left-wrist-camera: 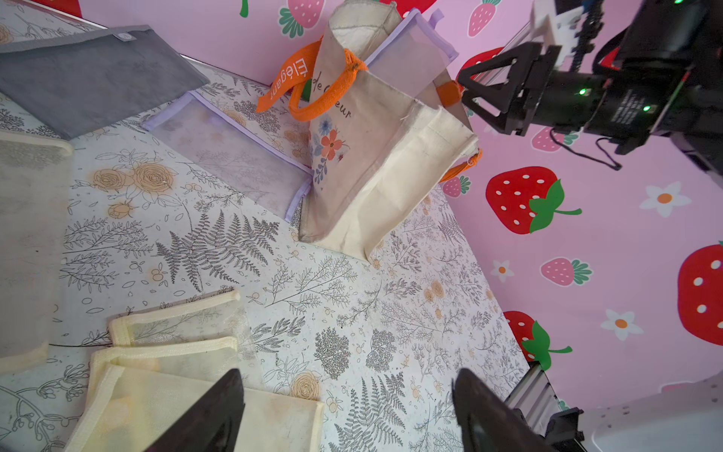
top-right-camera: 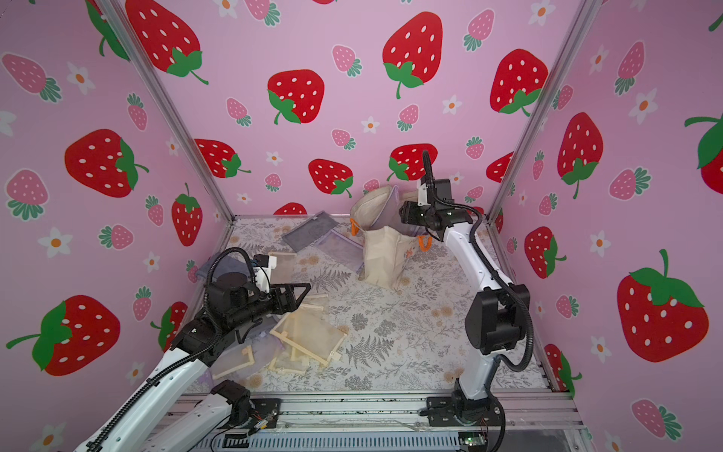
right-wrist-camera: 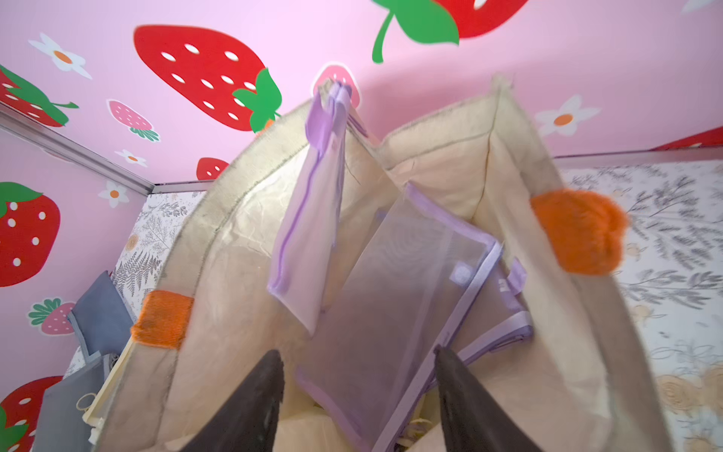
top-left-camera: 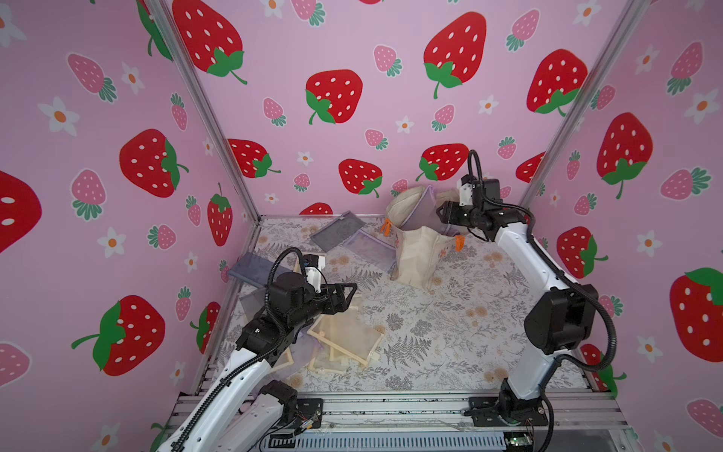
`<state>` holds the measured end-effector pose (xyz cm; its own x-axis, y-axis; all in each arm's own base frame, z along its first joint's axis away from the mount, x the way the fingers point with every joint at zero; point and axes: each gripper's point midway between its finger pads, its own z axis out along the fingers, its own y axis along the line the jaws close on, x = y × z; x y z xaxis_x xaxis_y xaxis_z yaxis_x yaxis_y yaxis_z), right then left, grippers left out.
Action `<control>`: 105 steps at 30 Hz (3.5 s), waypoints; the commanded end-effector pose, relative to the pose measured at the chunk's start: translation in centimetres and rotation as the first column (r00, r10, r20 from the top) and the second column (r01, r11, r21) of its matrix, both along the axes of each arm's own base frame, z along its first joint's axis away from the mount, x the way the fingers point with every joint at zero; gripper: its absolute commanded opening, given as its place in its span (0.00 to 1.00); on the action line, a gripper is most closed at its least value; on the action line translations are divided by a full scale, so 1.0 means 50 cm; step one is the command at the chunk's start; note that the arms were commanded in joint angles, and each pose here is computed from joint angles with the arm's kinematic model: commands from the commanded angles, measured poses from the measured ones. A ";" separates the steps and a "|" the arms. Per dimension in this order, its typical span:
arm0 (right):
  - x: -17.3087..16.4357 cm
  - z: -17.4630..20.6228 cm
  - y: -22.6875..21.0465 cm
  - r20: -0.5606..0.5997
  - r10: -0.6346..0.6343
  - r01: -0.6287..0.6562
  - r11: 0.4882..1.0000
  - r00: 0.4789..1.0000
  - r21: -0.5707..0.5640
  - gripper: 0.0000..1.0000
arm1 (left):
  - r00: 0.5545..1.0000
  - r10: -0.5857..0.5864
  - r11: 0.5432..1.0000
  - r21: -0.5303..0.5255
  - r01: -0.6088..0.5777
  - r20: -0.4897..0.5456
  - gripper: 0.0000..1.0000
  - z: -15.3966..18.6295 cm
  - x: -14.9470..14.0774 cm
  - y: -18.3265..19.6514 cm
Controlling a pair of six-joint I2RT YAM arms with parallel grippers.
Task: Put the pencil pouch into the canvas bag
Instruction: Place the pencil pouch in the canvas bag, then pick up the pencil pouch.
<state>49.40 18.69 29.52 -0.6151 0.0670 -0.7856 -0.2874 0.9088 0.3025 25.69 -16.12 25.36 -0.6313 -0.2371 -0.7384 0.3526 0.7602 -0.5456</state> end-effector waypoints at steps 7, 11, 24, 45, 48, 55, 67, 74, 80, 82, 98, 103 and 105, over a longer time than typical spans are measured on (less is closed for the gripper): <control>0.019 0.085 0.039 0.133 0.072 -0.071 0.997 0.989 -0.014 0.57 | 1.000 -0.004 1.000 -0.027 0.004 0.025 0.85 0.019 0.003 -0.004; 0.030 0.090 0.126 0.178 0.200 -0.208 0.978 0.963 0.027 0.57 | 1.000 -0.003 1.000 -0.026 0.003 0.023 0.85 0.018 0.002 -0.003; 0.122 0.066 0.260 0.226 0.309 -0.334 0.939 0.924 0.081 0.59 | 1.000 0.000 1.000 -0.021 0.001 0.022 0.85 0.018 -0.001 -0.001; 0.191 -0.009 0.237 0.144 0.226 -0.233 0.972 0.963 0.031 0.54 | 1.000 -0.004 1.000 -0.021 0.004 0.023 0.85 0.015 0.013 -0.008; 0.183 -0.032 0.222 0.103 0.220 -0.218 0.976 0.970 -0.022 0.49 | 1.000 -0.002 1.000 -0.017 0.003 0.023 0.85 0.013 0.014 -0.007; 0.143 -0.063 0.155 0.033 0.155 -0.147 0.974 0.987 -0.172 0.38 | 1.000 -0.001 1.000 -0.022 0.001 0.021 0.85 0.008 0.020 -0.010; 0.080 -0.072 0.020 -0.057 0.025 -0.034 0.984 0.998 -0.173 0.33 | 1.000 0.018 1.000 -0.007 -0.018 0.006 0.85 0.001 0.020 -0.003; 0.045 0.034 0.020 0.034 0.056 -0.050 0.985 0.998 -0.163 0.46 | 0.983 0.114 0.988 0.120 -0.098 -0.141 0.83 -0.060 0.027 0.031; -0.089 0.109 0.091 0.077 0.228 -0.198 0.939 0.971 -0.280 0.60 | 0.946 0.170 0.973 0.202 -0.116 -0.275 0.83 -0.123 0.009 0.054; -0.158 0.100 0.132 0.060 0.303 -0.273 0.915 0.951 -0.297 0.64 | 0.927 0.192 0.967 0.223 -0.123 -0.323 0.83 -0.148 -0.001 0.063; -0.513 -0.311 0.388 -0.374 0.635 -0.672 0.740 0.676 0.042 0.76 | 0.722 0.320 0.938 0.098 -0.333 -0.613 0.78 -0.327 -0.145 0.107; -0.542 -0.383 0.461 -0.414 0.688 -0.718 0.688 0.597 0.107 0.76 | 0.687 0.307 0.927 0.046 -0.371 -0.659 0.76 -0.364 -0.173 0.104; -0.553 -0.408 0.486 -0.427 0.709 -0.723 0.672 0.562 0.163 0.76 | 0.684 0.305 0.926 0.038 -0.376 -0.663 0.75 -0.376 -0.175 0.102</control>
